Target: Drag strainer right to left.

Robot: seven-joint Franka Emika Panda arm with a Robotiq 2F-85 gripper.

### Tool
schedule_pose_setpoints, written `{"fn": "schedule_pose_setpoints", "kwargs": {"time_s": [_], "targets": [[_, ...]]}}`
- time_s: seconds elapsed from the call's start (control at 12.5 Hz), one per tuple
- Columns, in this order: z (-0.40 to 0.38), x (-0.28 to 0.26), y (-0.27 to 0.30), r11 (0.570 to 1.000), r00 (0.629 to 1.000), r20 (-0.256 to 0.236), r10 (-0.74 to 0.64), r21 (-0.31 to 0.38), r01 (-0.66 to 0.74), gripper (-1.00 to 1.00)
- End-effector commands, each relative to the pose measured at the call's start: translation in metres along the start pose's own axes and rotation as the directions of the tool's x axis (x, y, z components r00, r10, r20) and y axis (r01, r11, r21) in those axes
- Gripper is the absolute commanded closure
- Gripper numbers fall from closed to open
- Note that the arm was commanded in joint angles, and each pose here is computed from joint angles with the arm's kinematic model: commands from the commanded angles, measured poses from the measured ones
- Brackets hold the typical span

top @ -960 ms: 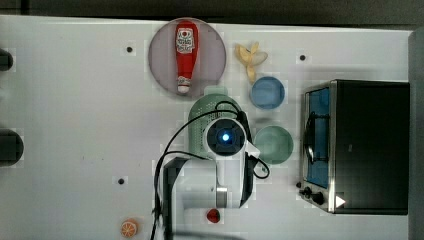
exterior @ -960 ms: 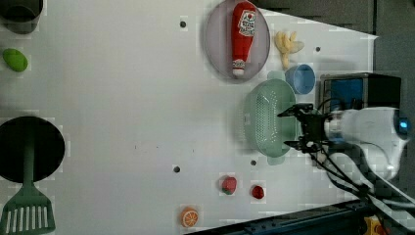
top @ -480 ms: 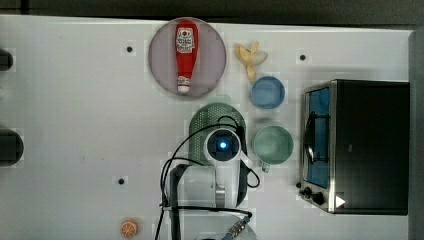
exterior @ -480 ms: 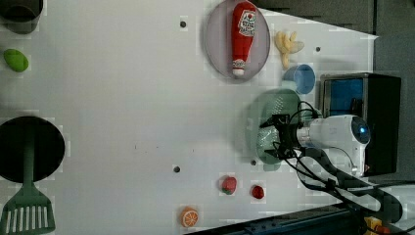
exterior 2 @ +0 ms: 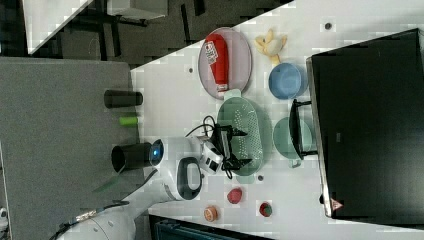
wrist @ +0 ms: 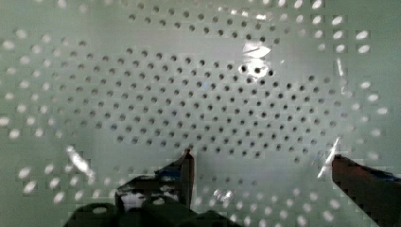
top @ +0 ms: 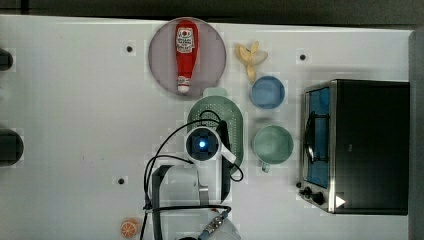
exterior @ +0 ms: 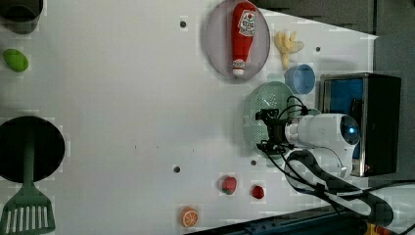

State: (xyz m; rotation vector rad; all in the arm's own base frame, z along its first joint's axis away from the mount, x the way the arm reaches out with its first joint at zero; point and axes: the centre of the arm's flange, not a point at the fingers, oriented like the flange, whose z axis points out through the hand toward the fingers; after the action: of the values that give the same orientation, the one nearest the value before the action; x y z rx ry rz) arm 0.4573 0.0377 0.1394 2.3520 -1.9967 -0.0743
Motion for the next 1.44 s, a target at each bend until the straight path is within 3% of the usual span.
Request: {"fn": "schedule_pose_setpoints", "kwargs": {"time_s": [0.08,0.64,1.28,1.44], "targets": [[-0.004,-0.034,-0.006,0.998,0.998,0.013,0.068,0.010,-0.068,-1.00],[-0.005,-0.125,-0.013,0.988,0.987,0.028,0.156,0.016,-0.156,-1.00],[-0.003,-0.202,-0.037,0.995,0.994,0.057,0.098,0.028,-0.100,-1.00],[-0.003,-0.220,-0.040,0.995,0.992,0.067,0.104,0.005,-0.104,-1.00]]}}
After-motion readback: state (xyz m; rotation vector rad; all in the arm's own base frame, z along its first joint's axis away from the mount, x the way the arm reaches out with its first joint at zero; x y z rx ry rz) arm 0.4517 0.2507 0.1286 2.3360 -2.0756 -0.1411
